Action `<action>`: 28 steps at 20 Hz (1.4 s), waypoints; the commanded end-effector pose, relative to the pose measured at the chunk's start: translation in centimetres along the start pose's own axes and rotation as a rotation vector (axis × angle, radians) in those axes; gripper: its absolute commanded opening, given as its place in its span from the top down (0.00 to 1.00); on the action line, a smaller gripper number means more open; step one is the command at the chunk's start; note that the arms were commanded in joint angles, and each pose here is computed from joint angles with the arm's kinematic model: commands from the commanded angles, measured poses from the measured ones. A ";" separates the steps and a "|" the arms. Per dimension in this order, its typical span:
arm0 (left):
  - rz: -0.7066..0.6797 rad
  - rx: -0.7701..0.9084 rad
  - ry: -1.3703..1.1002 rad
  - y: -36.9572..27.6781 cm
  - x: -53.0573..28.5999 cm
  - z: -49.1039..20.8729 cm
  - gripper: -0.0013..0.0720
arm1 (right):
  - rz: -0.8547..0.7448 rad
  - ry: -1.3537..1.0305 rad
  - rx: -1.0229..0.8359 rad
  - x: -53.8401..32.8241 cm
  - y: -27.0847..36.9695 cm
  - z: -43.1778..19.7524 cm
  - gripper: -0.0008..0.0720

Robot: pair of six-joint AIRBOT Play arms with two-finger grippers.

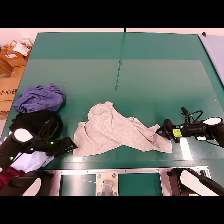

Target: Fold the shirts.

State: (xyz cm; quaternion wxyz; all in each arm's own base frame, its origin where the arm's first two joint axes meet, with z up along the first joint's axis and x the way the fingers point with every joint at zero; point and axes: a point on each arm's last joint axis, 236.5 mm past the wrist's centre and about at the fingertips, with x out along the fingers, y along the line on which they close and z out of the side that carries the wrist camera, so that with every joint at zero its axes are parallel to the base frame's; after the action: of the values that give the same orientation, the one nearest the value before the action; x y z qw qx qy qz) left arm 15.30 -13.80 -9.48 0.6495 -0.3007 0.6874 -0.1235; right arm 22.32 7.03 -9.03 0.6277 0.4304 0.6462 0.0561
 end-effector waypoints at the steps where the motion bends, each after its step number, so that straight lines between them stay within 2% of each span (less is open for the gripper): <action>1: 0.007 0.012 -0.032 -0.6 0.9 0.3 0.36 | 0.031 -0.016 -0.001 -0.1 0.8 0.4 0.97; 3: 0.029 0.018 -0.040 -0.1 0.9 0.5 0.36 | 0.032 -0.017 -0.024 -0.1 0.8 0.4 0.97; 5: -0.009 -0.008 -0.087 -0.8 1.0 1.5 0.39 | 0.045 -0.020 -0.021 -0.1 1.1 0.5 0.97; 6: -0.060 -0.025 -0.096 -1.7 1.3 1.5 0.59 | 0.054 -0.022 -0.017 -0.1 1.4 0.6 0.97; 7: -0.116 -0.022 -0.086 -2.6 1.7 0.9 0.67 | 0.066 -0.026 -0.023 -0.1 1.6 0.6 0.97; 8: -0.164 -0.021 -0.063 -3.3 2.3 -0.1 0.85 | 0.084 -0.031 -0.032 -0.1 2.1 0.8 0.97; 9: -0.198 -0.004 -0.044 -4.0 2.6 -0.9 0.96 | 0.108 -0.039 -0.038 -0.2 2.6 0.9 0.97; 12: -0.312 0.083 -0.111 -8.7 -0.2 1.4 0.96 | 0.196 -0.094 -0.087 -2.2 6.1 2.6 0.98; 15: -0.395 0.330 -0.277 -17.3 -8.4 5.7 0.96 | 0.353 -0.223 -0.231 -9.2 13.9 4.9 0.98; 19: -0.466 0.689 -0.642 -29.5 -24.9 7.6 0.96 | 0.559 -0.656 -0.501 -25.9 25.9 5.5 0.98; 21: -0.519 0.824 -0.806 -34.0 -32.4 5.5 0.96 | 0.594 -0.925 -0.636 -34.7 30.3 3.0 0.98; 24: -0.582 0.972 -0.974 -37.9 -40.3 1.1 0.95 | 0.595 -1.215 -0.810 -43.4 34.9 -3.0 0.98; 28: -0.617 1.105 -1.070 -39.8 -45.4 -4.1 0.95 | 0.621 -1.522 -0.958 -51.2 39.0 -11.0 0.97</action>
State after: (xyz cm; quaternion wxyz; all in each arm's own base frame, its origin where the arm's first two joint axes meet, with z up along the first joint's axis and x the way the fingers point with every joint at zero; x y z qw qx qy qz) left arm 23.98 -20.37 45.67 0.8791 -0.1640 0.0728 -0.4415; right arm 28.77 3.42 48.43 0.9439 0.2544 -0.0530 0.2040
